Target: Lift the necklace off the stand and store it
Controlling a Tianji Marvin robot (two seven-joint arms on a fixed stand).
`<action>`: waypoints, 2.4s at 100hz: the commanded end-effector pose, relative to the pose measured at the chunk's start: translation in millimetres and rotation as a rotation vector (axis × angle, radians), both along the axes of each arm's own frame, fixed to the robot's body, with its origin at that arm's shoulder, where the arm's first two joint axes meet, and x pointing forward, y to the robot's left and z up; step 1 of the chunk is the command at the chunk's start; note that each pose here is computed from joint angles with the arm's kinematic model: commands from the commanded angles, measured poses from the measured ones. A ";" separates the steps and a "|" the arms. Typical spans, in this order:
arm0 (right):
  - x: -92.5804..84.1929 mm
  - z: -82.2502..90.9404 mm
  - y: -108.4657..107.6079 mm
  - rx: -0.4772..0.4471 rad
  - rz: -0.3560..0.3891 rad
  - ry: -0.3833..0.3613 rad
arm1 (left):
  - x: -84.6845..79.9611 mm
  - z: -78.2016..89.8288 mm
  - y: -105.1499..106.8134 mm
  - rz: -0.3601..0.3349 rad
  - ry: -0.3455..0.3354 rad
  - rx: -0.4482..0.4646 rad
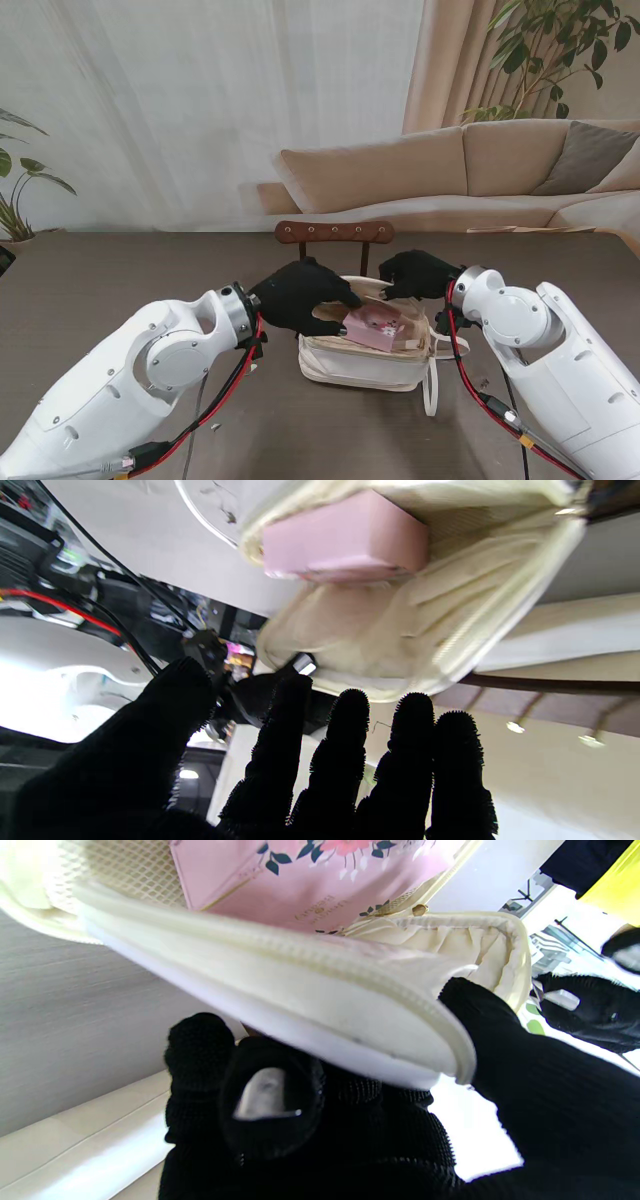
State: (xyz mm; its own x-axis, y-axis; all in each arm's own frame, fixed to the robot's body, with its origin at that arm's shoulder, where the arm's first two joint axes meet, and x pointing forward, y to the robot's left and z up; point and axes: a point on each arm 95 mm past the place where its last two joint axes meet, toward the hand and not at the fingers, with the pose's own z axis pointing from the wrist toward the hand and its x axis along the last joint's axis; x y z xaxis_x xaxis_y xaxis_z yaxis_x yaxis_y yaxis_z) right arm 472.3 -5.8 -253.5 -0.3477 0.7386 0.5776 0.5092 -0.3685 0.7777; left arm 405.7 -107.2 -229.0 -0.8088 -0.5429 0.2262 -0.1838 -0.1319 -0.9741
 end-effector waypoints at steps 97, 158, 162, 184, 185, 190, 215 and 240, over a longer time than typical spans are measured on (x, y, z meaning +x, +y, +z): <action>-34.2 -9.3 16.6 0.010 0.163 0.008 | -7.0 -57.8 50.8 0.284 0.112 -0.015; -39.5 -25.3 55.9 -0.068 0.121 -0.136 | -12.1 -65.3 73.1 0.336 0.150 0.056; -40.6 -26.1 56.9 -0.088 0.130 -0.157 | -11.9 -67.7 74.4 0.343 0.166 0.062; -42.9 -30.9 54.6 -0.164 0.177 -0.232 | -10.6 -84.4 82.4 0.390 0.249 0.127; -43.0 -31.1 54.4 -0.165 0.179 -0.232 | -10.4 -85.2 82.7 0.392 0.254 0.130; -43.8 -32.5 53.0 -0.168 0.185 -0.227 | -9.1 -88.5 83.7 0.400 0.273 0.151; -46.3 -39.4 49.2 -0.167 0.196 -0.209 | 5.6 -100.1 85.9 0.426 0.332 0.257; -47.5 -42.6 48.1 -0.160 0.200 -0.190 | 23.5 -107.6 80.5 0.477 0.329 0.293</action>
